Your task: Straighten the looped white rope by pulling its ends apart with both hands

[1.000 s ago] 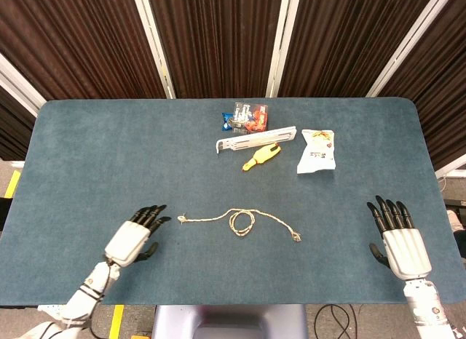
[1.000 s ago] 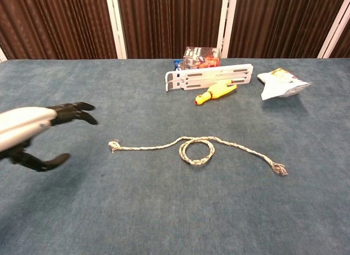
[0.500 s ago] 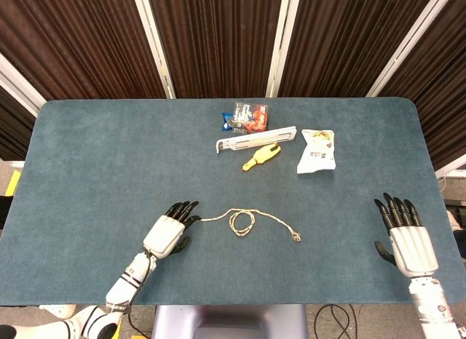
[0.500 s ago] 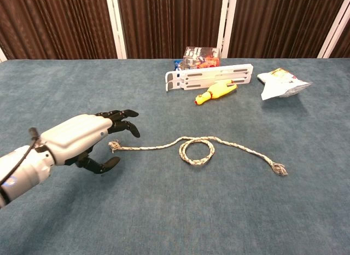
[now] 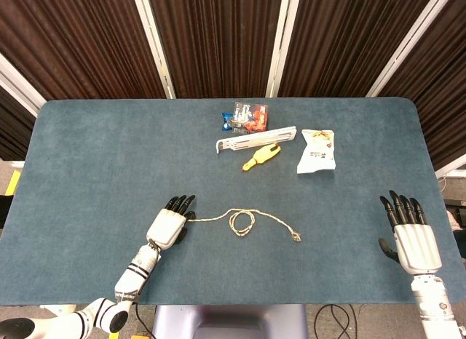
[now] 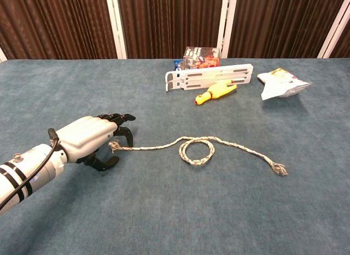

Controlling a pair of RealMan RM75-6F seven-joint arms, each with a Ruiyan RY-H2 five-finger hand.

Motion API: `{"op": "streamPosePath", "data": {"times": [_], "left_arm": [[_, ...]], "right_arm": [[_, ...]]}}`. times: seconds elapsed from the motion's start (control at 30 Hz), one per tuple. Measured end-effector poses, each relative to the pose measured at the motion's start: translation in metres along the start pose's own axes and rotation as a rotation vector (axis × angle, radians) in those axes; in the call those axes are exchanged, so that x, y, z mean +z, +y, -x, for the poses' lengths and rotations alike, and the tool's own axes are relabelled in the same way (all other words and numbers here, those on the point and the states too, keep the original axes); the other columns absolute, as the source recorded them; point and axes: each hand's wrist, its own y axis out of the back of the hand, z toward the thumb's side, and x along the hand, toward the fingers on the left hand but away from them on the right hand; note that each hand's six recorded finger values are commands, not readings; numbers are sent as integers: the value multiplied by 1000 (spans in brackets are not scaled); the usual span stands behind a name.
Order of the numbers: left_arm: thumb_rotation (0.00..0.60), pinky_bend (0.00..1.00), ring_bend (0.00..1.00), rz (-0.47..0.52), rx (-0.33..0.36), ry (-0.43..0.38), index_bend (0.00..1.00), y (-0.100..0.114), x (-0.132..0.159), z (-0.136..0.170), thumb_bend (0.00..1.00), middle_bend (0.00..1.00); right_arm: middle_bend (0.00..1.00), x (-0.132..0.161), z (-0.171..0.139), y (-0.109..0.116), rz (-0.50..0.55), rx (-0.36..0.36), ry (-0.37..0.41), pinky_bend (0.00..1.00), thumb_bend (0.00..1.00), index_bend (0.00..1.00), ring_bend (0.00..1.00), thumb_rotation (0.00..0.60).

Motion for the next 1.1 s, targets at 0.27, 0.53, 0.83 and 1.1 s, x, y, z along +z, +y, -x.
{"op": "streamPosePath", "data": {"times": [0.27,0.53,0.83,1.1], "left_arm": [[600,154,0,-10,16,17,448,1,-6,-6,460,38],[600,184,0,-10,14,31,505,0,-11,-9,450,87],[600,188,0,-9,21,26,527,0,-10,-10,441,98],[600,192,0,2,39,25,581,5,-11,-10,444,114]], "right_arm": [[0,1,1,-4,-14,14,-2,0,358,0,0,600],[0,1,2,-5,-23,14,-15,0,358,0,0,600],[0,1,1,-6,-26,16,-16,0,358,0,0,600],[0,2,1,-7,-30,20,-12,0,358,0,0,600]]}}
